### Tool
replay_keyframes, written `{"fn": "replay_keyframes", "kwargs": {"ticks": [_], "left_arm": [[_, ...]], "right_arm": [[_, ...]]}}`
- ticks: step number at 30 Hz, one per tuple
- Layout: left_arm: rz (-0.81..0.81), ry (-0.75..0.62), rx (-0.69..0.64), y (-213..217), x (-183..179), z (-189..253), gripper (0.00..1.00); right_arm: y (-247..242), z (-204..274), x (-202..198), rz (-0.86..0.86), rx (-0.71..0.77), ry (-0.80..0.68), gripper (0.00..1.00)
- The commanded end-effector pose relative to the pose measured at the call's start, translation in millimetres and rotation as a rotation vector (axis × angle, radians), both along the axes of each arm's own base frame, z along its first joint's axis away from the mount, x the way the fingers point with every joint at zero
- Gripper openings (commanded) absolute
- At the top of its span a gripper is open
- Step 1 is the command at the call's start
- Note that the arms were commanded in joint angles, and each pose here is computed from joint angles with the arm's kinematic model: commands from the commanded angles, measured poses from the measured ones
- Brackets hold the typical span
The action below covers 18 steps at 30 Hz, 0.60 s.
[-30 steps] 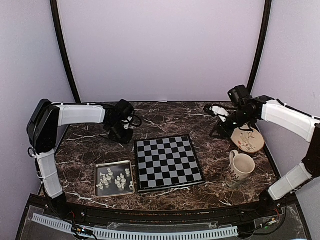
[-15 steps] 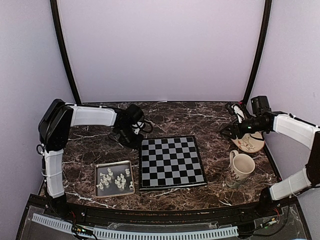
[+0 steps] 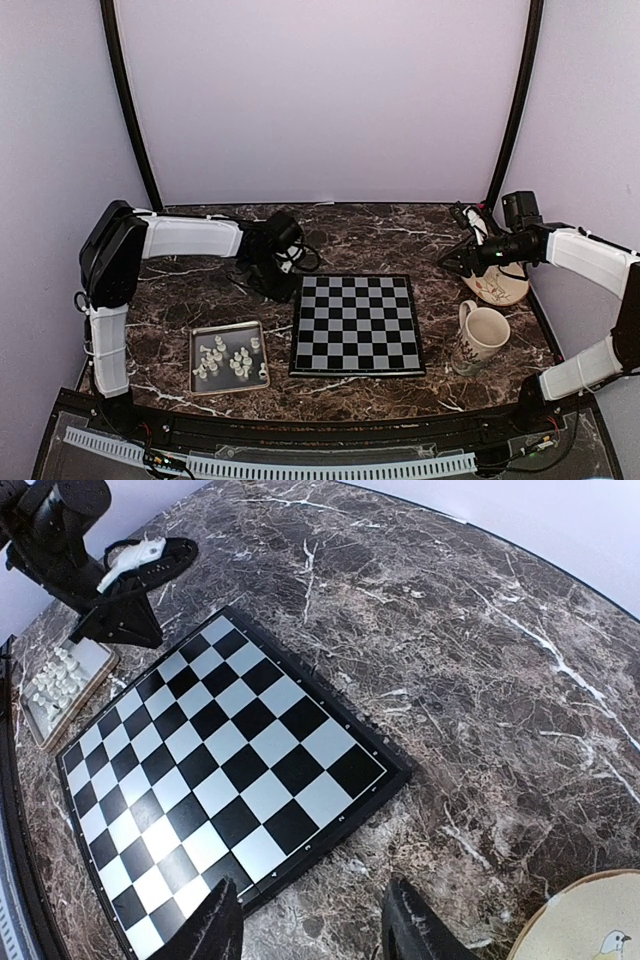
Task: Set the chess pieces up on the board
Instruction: Position the chessboard at the center of the board, then pick up the knight from the storage box.
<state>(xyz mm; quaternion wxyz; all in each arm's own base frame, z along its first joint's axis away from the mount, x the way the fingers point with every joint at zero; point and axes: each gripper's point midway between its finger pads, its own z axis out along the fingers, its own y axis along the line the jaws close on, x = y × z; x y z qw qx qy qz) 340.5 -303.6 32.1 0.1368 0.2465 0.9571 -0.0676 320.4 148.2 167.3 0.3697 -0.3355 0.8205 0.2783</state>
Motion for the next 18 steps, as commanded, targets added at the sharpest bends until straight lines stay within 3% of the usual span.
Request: {"fn": "replay_keyframes", "kwargs": {"ticks": [1,5,7,12,18], "left_arm": [[-0.002,-0.150,-0.032,16.8,2.6,80.7,0.26],[-0.005,-0.195,-0.058,33.5,-14.2,109.0,0.62],[-0.008,-0.216,-0.100,38.9,-24.9,118.2,0.96],[0.115,-0.269,-0.063,77.8,-41.1,124.9,0.99],[0.213,-0.335,-0.040,118.0,-49.9,118.3,0.99]], "right_arm": [[3.9,3.6,-1.9,0.038,0.018,-0.019,0.48],[10.5,9.9,-11.7,0.096,0.052,-0.019,0.48],[14.0,17.4,-16.1,0.127,0.071,-0.028,0.50],[27.3,59.3,-15.6,0.172,0.113,-0.065,0.65],[79.7,70.3,-18.4,0.266,-0.019,-0.115,0.66]]}}
